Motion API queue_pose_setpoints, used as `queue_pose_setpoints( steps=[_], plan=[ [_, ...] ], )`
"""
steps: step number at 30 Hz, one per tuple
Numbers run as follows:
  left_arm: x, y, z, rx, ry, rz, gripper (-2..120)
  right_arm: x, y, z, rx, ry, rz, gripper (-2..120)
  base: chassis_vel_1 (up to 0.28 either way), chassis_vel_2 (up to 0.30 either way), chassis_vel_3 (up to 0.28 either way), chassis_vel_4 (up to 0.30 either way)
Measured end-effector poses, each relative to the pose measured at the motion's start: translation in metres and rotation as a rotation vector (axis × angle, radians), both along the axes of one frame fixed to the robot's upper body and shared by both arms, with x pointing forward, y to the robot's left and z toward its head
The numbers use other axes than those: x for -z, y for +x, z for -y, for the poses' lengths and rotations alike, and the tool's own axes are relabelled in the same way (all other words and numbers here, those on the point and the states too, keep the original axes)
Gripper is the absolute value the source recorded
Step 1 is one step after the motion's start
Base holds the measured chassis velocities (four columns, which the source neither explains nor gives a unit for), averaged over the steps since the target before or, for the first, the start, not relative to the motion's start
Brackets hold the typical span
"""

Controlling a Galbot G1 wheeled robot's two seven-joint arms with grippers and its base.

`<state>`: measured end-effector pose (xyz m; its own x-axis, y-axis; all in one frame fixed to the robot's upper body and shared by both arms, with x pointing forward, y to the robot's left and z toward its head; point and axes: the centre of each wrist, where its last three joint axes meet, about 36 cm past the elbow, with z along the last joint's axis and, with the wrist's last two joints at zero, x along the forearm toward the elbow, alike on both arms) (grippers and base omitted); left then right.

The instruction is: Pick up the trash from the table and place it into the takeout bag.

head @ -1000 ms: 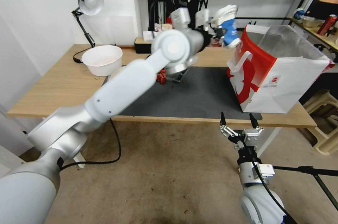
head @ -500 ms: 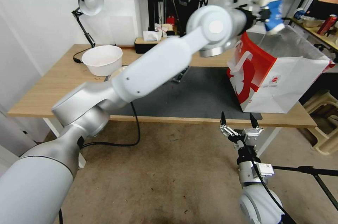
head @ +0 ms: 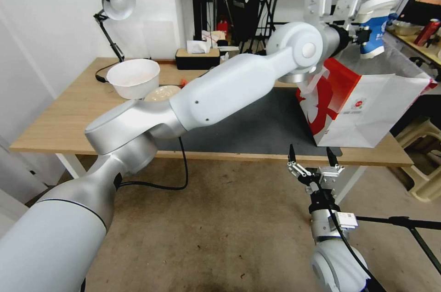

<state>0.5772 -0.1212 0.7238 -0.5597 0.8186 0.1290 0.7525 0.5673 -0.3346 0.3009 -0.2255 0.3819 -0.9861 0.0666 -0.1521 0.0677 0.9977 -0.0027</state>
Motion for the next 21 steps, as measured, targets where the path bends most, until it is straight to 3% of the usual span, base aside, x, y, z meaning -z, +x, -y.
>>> queue_pose_setpoints(
  steps=[1,6,12,15,21],
  plan=[
    [0.006,0.004,0.001,-0.007,0.042,0.016,0,0.0,0.0,0.0,0.001,0.002,0.001,100,0.0,0.0,0.0,0.0],
    [0.013,0.011,0.001,-0.03,0.087,0.031,0,0.0,0.0,0.0,0.001,0.003,0.002,100,0.0,0.0,0.0,0.0],
    [0.009,0.013,0.0,-0.047,0.116,0.031,16,0.0,0.001,0.0,0.002,0.005,0.004,100,0.0,0.0,0.0,0.0],
    [0.003,0.011,0.0,-0.051,0.117,0.029,33,0.0,0.001,0.0,0.003,0.007,0.005,100,0.0,0.0,0.0,0.0],
    [-0.004,0.005,0.0,-0.049,0.101,0.028,52,-0.001,0.0,0.001,0.005,0.008,0.008,100,0.0,0.0,0.0,0.0]
  ],
)
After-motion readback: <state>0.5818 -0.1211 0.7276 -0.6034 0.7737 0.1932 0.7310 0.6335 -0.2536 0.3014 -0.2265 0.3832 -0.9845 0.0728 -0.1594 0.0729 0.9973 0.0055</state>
